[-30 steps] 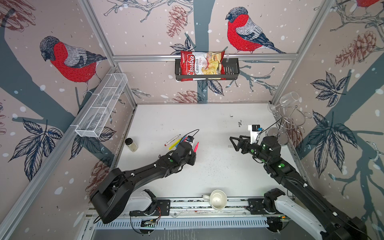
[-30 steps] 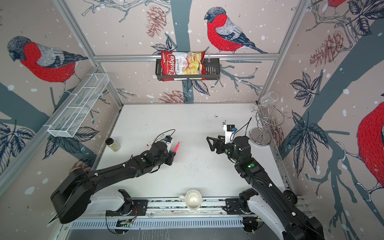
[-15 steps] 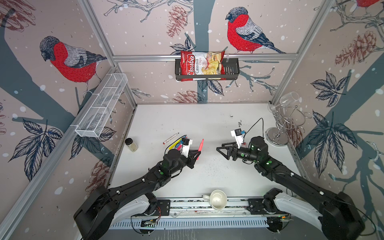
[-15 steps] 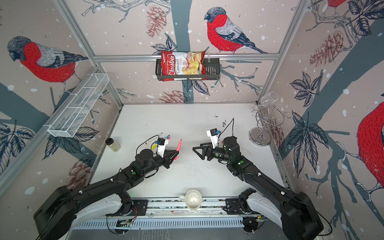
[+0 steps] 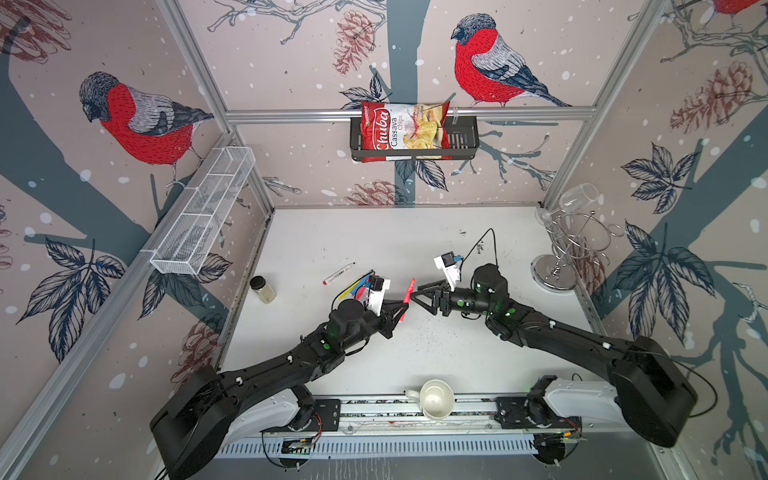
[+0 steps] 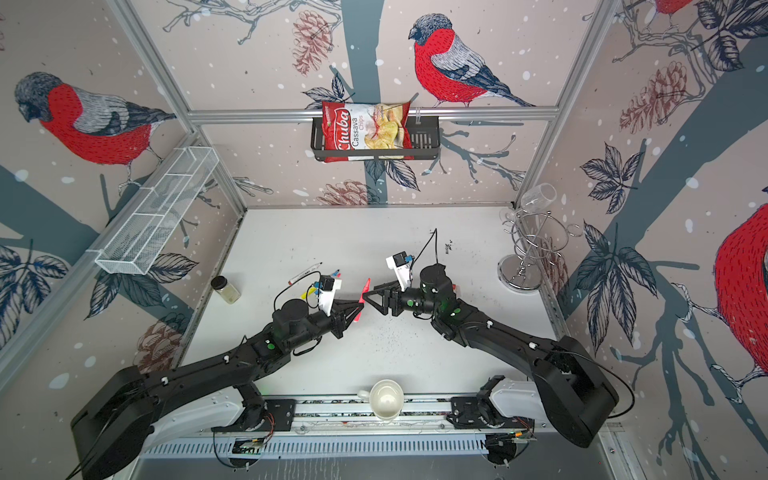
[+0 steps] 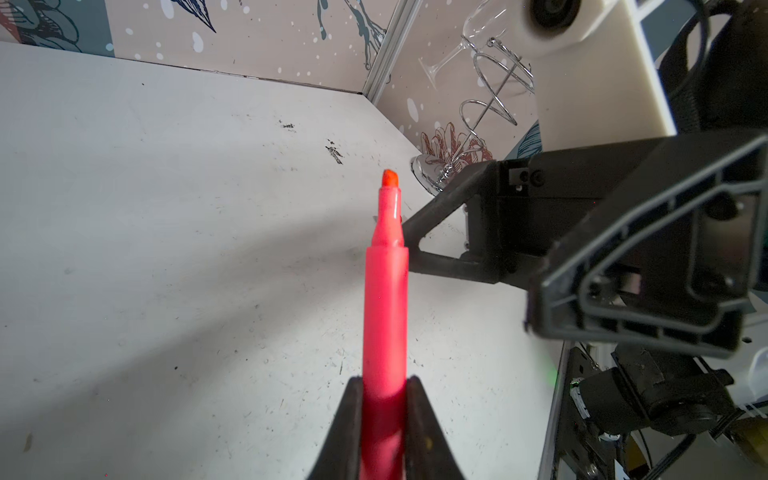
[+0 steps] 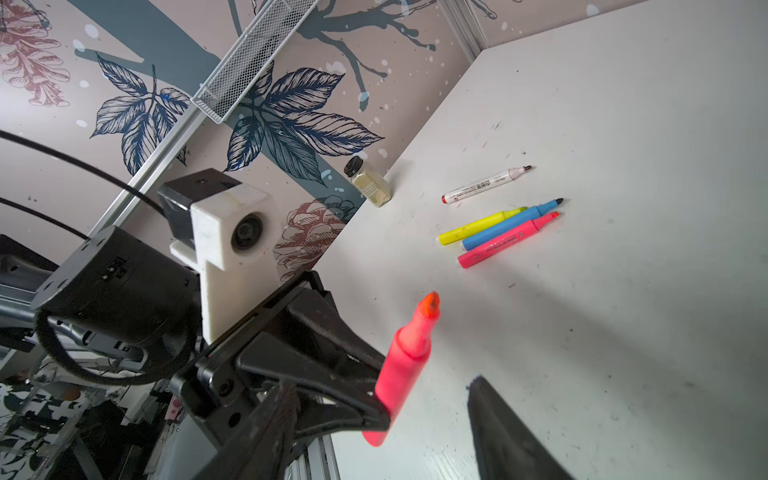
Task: Insert the pens into the pen caps
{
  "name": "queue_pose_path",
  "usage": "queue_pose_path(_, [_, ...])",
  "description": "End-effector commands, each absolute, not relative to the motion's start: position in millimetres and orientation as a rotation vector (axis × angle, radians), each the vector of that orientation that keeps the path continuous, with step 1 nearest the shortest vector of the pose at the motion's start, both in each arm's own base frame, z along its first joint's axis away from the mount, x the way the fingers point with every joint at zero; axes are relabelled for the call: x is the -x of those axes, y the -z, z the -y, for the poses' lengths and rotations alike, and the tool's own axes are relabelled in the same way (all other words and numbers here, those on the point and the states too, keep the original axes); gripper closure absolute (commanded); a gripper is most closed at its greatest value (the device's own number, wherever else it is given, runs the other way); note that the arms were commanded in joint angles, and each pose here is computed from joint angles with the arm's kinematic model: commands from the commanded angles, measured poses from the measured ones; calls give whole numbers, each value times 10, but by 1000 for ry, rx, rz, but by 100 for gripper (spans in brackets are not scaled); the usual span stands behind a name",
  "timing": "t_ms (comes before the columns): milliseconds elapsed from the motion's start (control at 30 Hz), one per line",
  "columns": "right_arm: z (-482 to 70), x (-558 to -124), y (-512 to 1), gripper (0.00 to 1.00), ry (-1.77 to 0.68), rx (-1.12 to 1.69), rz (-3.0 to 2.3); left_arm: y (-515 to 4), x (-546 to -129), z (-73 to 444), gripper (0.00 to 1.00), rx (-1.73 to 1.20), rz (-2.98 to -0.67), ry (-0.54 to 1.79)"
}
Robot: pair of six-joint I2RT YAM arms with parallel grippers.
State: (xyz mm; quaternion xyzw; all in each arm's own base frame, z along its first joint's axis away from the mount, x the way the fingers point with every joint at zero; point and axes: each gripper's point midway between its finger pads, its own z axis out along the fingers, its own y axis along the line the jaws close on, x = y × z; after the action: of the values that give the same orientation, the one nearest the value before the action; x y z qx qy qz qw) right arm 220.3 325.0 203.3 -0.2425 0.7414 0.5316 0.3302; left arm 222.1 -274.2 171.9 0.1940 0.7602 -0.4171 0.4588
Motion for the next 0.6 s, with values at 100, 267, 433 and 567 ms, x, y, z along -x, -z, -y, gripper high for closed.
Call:
queue_pose_path(100, [-3295, -2259, -2088, 44, -1397, 614, -1910, -1882, -2240, 2763, 84, -474, -1802, 1037])
queue_pose_path(267, [-3297, -2246, -2099, 50, -1404, 617, -1903, -1891, -2243, 2766, 84, -472, -1801, 1040])
queue_pose_path(433, [-3312, -2253, -2076, 46, -1401, 614, -1906, -1890, -2235, 2785, 83, -478, -1802, 1046])
queue_pose_path(567, [-3344, -2255, -2061, 47, -1417, 614, -1904, -1903, -2228, 2808, 83, -485, -1799, 1054])
